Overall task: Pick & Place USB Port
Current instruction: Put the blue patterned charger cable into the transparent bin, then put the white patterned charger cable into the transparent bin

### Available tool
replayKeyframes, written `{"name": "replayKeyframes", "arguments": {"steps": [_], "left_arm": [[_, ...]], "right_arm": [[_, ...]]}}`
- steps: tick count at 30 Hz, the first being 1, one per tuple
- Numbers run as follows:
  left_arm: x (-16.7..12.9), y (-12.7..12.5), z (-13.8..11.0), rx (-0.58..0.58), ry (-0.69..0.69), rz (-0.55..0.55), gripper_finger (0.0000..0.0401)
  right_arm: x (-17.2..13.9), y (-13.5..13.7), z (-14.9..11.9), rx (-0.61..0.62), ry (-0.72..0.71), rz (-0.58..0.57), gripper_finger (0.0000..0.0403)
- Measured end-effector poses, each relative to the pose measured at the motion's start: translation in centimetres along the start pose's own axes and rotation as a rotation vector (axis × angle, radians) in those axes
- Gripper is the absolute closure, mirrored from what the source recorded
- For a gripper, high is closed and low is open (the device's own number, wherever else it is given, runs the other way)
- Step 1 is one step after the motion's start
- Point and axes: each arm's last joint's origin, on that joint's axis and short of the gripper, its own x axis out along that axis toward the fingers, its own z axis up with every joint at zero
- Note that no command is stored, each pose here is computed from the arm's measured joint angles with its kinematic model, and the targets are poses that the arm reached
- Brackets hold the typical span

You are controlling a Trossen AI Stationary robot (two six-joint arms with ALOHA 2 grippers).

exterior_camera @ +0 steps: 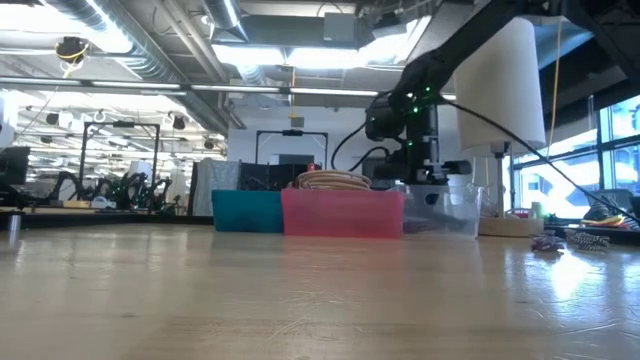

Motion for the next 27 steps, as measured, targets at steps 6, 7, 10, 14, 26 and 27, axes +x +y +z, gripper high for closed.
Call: {"name": "replayKeyframes", "arguments": {"steps": [6, 7, 10, 14, 26, 27], "left_arm": [[0.0, 0.0, 0.0, 0.000, 0.000, 0.000, 0.0203], [0.0, 0.0, 0.0, 0.000, 0.000, -0.002, 0.0203], [0.0, 0.0, 0.0, 0.000, 0.000, -0.006, 0.0203], [0.0, 0.0, 0.0, -0.001, 0.000, -0.006, 0.0203], [0.0, 0.0, 0.0, -0.003, 0.000, -0.006, 0.0203], [0.0, 0.0, 0.0, -0.003, 0.000, -0.008, 0.0203]], "right_arm": [[0.1, 0.1, 0.3, -0.013, -0.033, -0.011, 0.0358], [0.1, 0.1, 0.3, -0.014, -0.033, -0.011, 0.0343], [0.1, 0.1, 0.3, -0.013, -0.036, -0.010, 0.0297], [0.1, 0.1, 0.3, -0.013, -0.038, -0.005, 0.0255], [-4.5, 1.8, -1.7, -0.183, -0.245, -0.120, 0.0233], [-5.1, 2.0, -2.4, -0.215, -0.249, -0.129, 0.0235]]}}
